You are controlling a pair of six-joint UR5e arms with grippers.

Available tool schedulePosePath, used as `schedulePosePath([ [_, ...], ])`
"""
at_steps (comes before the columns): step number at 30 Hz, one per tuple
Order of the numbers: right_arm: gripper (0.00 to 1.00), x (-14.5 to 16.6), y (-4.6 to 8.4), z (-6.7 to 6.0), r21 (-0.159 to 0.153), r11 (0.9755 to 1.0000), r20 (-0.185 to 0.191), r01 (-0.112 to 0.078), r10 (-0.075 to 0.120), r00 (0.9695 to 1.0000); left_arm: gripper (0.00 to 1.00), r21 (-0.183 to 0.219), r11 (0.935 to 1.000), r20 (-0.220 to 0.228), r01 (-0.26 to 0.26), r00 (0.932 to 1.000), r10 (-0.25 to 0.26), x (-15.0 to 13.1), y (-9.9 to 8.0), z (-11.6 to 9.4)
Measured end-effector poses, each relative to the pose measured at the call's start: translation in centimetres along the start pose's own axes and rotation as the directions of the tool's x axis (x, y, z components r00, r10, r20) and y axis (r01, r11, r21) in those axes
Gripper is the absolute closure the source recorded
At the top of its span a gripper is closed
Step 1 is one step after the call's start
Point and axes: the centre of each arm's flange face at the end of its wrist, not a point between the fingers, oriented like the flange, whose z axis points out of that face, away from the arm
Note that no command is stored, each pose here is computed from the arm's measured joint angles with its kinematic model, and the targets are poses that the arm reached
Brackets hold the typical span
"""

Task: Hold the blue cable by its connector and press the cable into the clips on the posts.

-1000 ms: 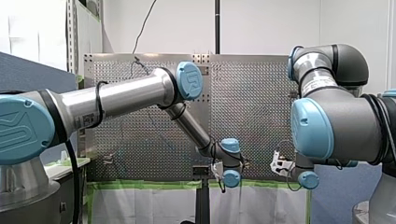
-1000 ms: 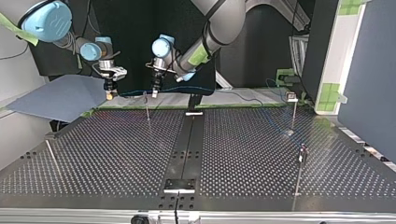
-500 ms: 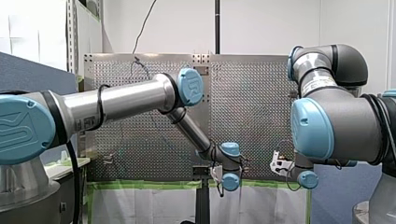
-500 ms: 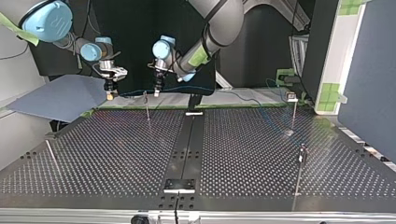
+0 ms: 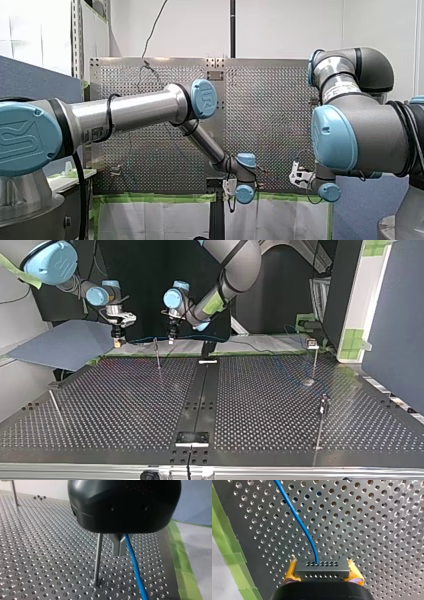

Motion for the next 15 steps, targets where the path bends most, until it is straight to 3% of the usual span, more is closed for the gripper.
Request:
schedulePosePath([
  [10,1.00,-0.1,0.0,-0.1,-0.011,0.9998,0.004,0.014,-0.014,0.9999,1.00,0.004,0.9987,0.049,-0.050,0.9975,0.050,-3.9,-2.4,0.5],
  [15,1.00,0.0,0.7,-0.2,-0.026,0.9991,0.013,0.034,-0.033,0.9994,1.00,0.005,0.9984,0.057,-0.056,0.9968,0.056,-4.4,-2.6,0.6],
])
